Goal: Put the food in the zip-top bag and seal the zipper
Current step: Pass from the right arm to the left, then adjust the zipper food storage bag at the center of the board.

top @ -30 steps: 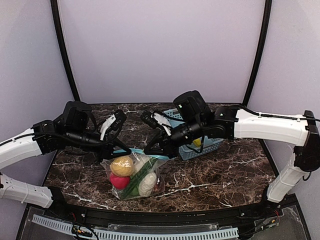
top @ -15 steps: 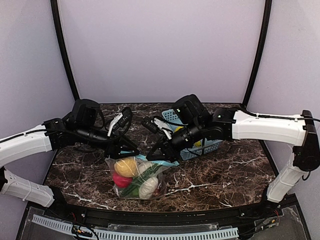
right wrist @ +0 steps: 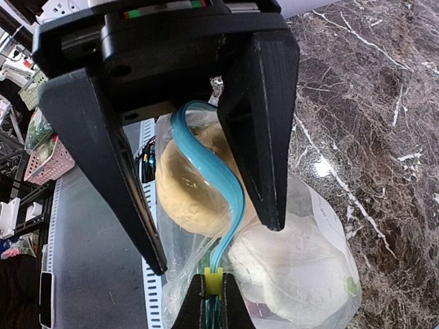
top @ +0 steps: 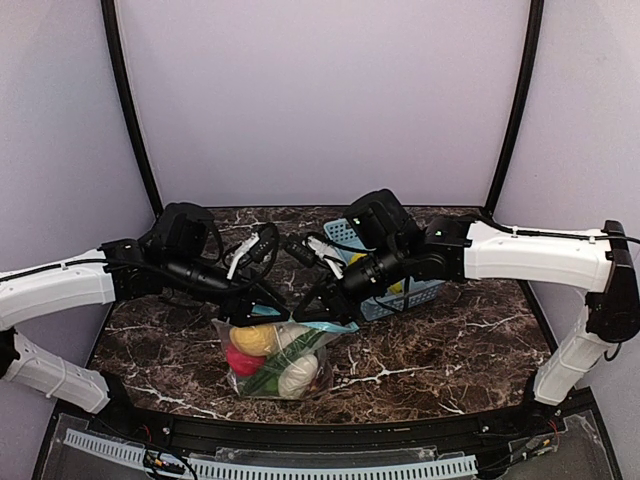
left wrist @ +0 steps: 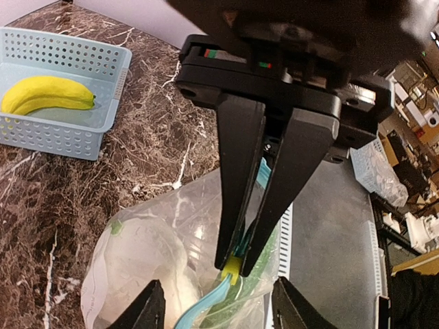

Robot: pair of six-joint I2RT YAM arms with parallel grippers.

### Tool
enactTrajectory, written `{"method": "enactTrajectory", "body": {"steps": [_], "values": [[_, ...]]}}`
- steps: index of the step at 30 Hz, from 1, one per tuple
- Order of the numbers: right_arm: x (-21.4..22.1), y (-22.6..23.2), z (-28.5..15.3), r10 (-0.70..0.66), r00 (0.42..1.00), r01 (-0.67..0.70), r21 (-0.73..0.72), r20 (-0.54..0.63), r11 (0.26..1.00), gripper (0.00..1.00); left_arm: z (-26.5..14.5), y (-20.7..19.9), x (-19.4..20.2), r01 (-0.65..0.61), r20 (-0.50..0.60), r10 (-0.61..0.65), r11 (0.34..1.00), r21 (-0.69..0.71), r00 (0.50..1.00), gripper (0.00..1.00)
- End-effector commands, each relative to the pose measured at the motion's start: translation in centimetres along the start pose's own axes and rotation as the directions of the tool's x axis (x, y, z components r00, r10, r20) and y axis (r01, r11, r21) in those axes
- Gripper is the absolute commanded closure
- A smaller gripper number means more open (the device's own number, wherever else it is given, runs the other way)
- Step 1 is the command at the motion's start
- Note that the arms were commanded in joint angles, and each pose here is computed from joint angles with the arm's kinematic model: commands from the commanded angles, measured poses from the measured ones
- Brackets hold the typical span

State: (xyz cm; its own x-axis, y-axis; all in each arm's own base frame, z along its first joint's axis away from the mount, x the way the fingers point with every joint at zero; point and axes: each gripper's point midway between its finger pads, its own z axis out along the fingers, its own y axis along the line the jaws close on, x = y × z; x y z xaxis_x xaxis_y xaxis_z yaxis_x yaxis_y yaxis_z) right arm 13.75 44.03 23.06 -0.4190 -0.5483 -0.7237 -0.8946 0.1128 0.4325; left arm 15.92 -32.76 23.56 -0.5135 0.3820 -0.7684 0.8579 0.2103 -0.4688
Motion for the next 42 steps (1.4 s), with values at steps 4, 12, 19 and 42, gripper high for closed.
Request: {"method": "enactTrajectory", "body": {"steps": [4, 12, 19, 42], "values": [[-1.5, 0.4, -0.9, -0.031, 0.998, 0.03, 0.019, 0.061, 0.999, 1.0, 0.9, -0.4, 0.3, -0.026, -0.032, 0.026, 1.0, 0.014, 0.999, 0.62], [-2.3, 0.3, -1.8, -0.041, 0.995, 0.038, 0.033, 0.086, 0.999, 1.0, 1.0, -0.6, 0.6, -0.019, -0.045, 0.021, 0.999, 0.027, 0.999, 0.75], [-2.7, 0.4, -2.2, -0.052, 0.994, 0.049, 0.03, 0.097, 0.998, 1.0, 0.9, -0.9, 0.6, -0.02, -0.051, 0.022, 0.999, 0.036, 0.998, 0.68], [0.8, -1.7, -8.1, 0.044, 0.981, -0.093, 0.259, 0.191, 0.961, 0.05, -2.3, -0.3, -1.0, -0.048, 0.113, 0.061, 0.992, -0.117, 0.992, 0.99]]}}
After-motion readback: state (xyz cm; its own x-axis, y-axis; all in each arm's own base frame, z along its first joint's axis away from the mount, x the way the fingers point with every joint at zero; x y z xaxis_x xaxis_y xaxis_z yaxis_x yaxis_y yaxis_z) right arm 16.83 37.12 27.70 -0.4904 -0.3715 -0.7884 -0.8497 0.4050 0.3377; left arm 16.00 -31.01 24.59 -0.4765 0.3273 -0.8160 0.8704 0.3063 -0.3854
